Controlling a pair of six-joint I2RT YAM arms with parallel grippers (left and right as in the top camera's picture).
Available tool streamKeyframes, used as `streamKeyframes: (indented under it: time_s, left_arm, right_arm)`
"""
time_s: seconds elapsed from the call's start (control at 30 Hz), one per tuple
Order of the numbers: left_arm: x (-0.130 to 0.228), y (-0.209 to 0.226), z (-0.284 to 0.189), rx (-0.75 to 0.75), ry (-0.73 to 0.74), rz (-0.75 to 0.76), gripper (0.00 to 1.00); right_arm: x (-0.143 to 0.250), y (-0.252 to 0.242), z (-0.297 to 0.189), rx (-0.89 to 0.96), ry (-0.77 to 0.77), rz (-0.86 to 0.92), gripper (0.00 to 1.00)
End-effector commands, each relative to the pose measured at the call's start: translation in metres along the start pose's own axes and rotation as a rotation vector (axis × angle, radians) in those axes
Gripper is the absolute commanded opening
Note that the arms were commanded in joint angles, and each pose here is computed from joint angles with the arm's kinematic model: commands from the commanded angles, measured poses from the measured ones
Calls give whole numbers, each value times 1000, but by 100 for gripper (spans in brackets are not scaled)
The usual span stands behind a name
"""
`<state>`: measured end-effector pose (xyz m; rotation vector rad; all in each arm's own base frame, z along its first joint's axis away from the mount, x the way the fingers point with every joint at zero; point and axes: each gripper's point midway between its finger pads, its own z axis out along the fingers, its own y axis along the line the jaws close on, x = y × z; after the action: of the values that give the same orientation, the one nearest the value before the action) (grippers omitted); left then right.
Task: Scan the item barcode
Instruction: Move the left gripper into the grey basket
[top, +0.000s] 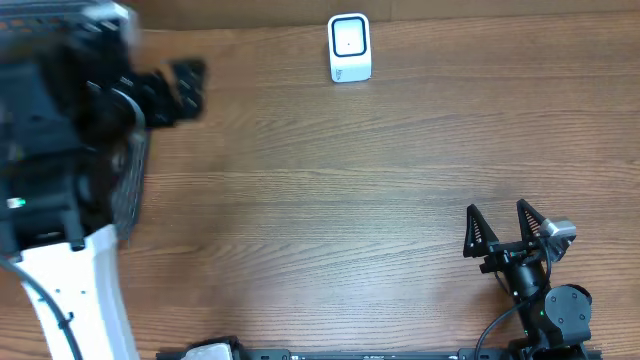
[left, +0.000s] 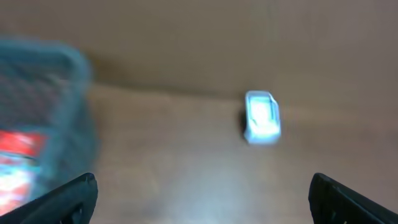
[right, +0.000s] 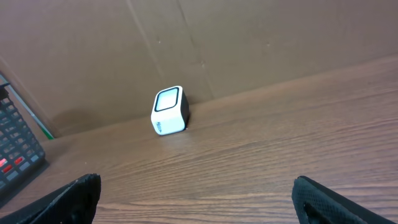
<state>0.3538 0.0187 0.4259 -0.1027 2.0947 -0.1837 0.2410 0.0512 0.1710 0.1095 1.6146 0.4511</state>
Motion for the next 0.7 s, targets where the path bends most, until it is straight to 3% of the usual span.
streamKeyframes:
  time_s: [0.0,0.2,0.67]
  left_arm:
    - [-33,49,3,-169,-63,18,100]
    - [-29,129,19,-378,-30,-73,100]
    - [30,262,23,-577,180,-143,100]
  right_arm:
    - [2,-2,0,4,-2,-6,100]
    - [2,-2,0,4,-2,-6,100]
    - [2,-2,0,4,-2,-6,100]
